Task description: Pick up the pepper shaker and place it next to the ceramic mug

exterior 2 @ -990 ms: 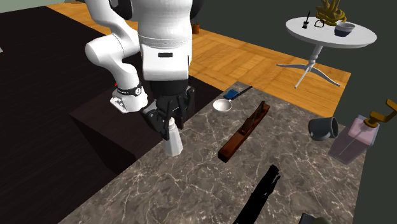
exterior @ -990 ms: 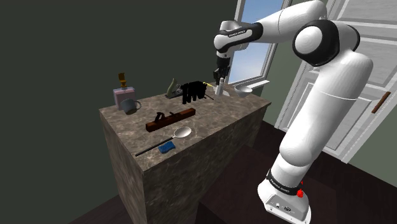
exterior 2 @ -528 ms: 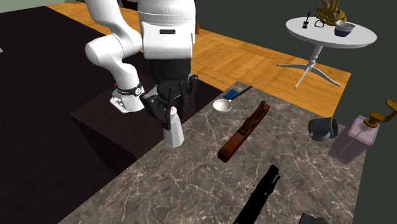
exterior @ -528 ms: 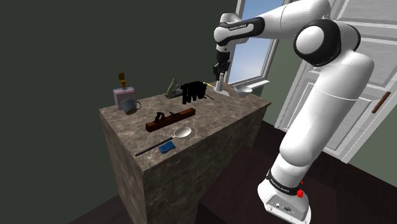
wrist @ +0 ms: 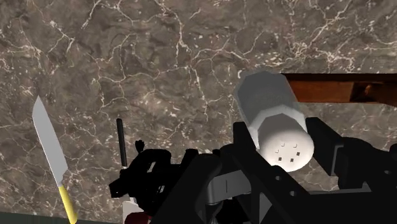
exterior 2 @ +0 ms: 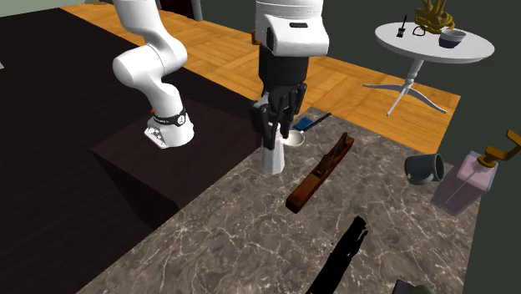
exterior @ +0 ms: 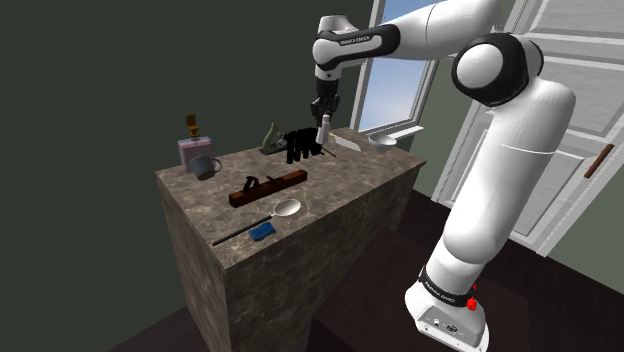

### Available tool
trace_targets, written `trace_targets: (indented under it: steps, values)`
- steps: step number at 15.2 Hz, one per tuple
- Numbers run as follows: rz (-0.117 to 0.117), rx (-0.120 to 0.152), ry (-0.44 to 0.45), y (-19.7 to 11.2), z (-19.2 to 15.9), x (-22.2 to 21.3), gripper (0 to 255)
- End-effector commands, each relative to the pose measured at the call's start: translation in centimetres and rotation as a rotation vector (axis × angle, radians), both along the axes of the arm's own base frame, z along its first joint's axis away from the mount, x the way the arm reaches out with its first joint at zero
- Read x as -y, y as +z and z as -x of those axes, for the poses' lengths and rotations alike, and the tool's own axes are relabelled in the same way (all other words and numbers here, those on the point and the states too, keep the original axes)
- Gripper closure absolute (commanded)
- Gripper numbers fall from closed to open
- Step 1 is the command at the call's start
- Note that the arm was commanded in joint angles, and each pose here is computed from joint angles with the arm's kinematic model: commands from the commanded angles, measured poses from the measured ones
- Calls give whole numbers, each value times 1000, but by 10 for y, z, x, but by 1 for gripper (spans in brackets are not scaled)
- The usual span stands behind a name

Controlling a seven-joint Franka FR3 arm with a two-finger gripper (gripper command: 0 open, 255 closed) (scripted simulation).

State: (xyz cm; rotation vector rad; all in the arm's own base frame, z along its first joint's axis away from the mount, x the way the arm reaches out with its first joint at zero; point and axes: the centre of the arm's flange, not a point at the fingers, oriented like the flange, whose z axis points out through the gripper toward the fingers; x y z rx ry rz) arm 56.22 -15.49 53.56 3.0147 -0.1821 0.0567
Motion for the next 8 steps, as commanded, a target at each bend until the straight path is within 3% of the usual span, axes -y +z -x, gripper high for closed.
trace_targets:
  steps: [1, 8]
  values:
    - [0, 1, -1, 0, -13, -23, 255]
    - [0, 1, -1, 1, -60, -103, 255]
